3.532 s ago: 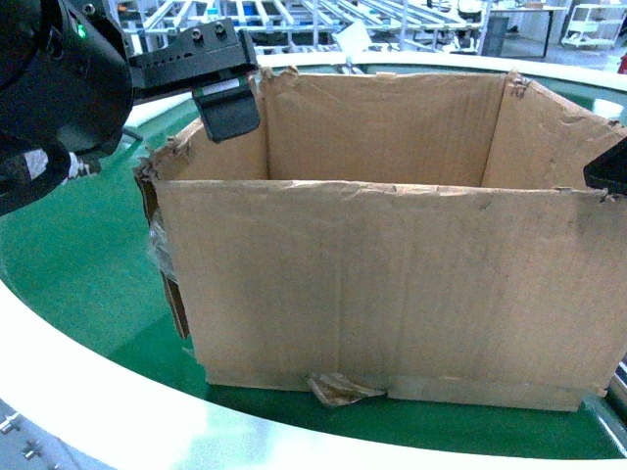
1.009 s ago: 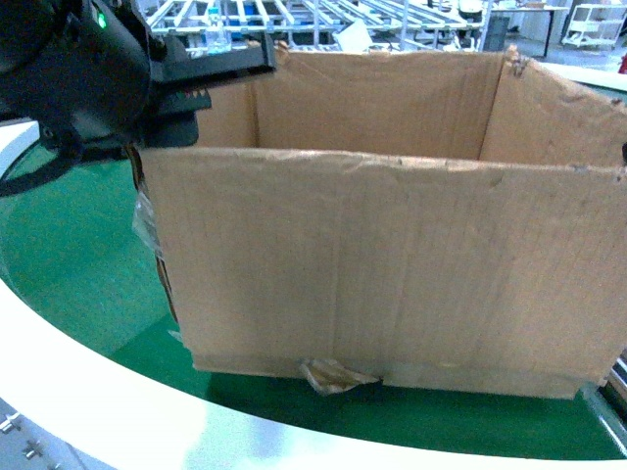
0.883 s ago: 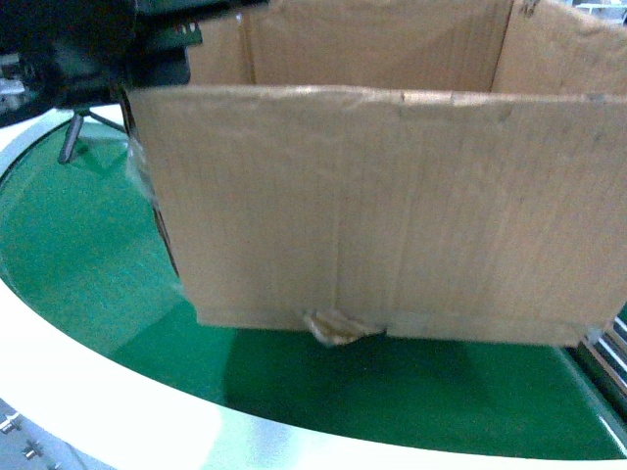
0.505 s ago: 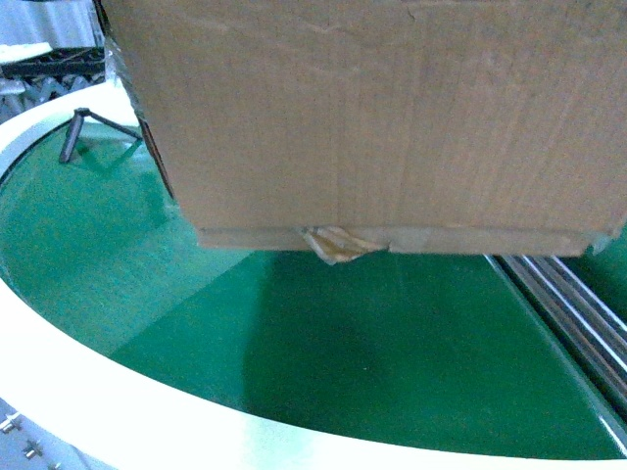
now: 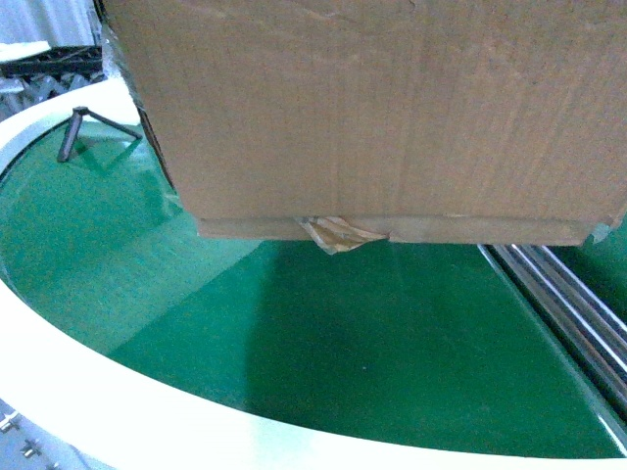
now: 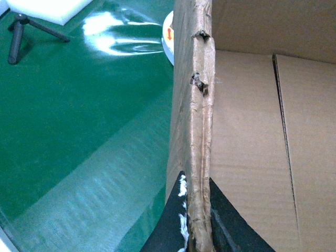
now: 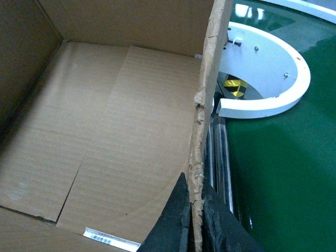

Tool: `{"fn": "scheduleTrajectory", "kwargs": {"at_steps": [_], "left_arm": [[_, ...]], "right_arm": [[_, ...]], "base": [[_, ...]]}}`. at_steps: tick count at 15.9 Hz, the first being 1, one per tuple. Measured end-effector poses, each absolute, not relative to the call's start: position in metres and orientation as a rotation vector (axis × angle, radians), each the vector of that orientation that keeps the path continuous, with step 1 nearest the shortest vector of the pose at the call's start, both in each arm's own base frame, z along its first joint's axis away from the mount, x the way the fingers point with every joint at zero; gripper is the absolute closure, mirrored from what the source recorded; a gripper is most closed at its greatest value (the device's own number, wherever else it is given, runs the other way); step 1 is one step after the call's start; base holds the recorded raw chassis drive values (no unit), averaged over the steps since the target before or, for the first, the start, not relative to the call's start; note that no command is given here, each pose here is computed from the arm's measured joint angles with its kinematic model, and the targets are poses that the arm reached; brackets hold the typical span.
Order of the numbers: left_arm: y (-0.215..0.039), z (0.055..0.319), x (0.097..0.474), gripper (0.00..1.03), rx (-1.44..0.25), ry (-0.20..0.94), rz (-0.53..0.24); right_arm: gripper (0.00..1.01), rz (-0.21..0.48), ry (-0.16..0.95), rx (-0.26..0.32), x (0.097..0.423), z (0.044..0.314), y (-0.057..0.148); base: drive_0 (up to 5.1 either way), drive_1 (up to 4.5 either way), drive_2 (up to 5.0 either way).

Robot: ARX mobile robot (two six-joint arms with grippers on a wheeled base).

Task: Sort boxes to right shelf from conveyor

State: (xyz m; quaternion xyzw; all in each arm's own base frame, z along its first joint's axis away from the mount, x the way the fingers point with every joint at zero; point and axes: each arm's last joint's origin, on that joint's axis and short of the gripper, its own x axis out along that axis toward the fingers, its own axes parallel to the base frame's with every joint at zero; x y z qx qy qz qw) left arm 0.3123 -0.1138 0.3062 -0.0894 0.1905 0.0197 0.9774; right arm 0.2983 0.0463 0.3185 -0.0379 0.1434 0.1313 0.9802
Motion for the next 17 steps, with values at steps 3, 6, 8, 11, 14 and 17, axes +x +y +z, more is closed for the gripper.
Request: {"fn": "scheduleTrajectory", "kwargs": {"at_steps": [3,6,8,11,14,17], "left_arm": [[-0.1131,0.3060,0.3126,1.00,-0.181,0.386,0.039],[-0.1131,0.3058,0.3125,1.00,-0.180,0.388,0.040],[-0.1167,0.3061,0.3113,1.00,-0.177,0.385,0.029],[-0.1142,0.3061,0.3119,1.00,-0.179,0.387,0.037],[-0.1126,0.3064,0.3123,1.00,-0.181,0.386,0.040],[-0.1147,0.3065,0.3116,1.00,-0.179,0.386,0.036]], "right_arm": [[0.99,0.267,0.289,-0.076,0.2983,0.3180,0.0468],[0.99,0.266,0.291,-0.076,0.2983,0.3178,0.0465],[0.99,0.254,0.294,-0.076,0.2984,0.3176,0.0440],[0.99,0.264,0.288,-0.077,0.2978,0.3184,0.0468],[0.99,0.269,0.288,-0.078,0.2980,0.3180,0.0483],[0.99,0.261,0.291,-0.078,0.2983,0.3177,0.0461]], "base": [[4.6,-3.89,-0.3],[3.3,-1.94,-1.3],[0.0,0.00,0.0],[-0.4,-0.45,-0.4],[-1.8,-1.78,-1.8],[-1.4,-1.36,-1.4]]}}
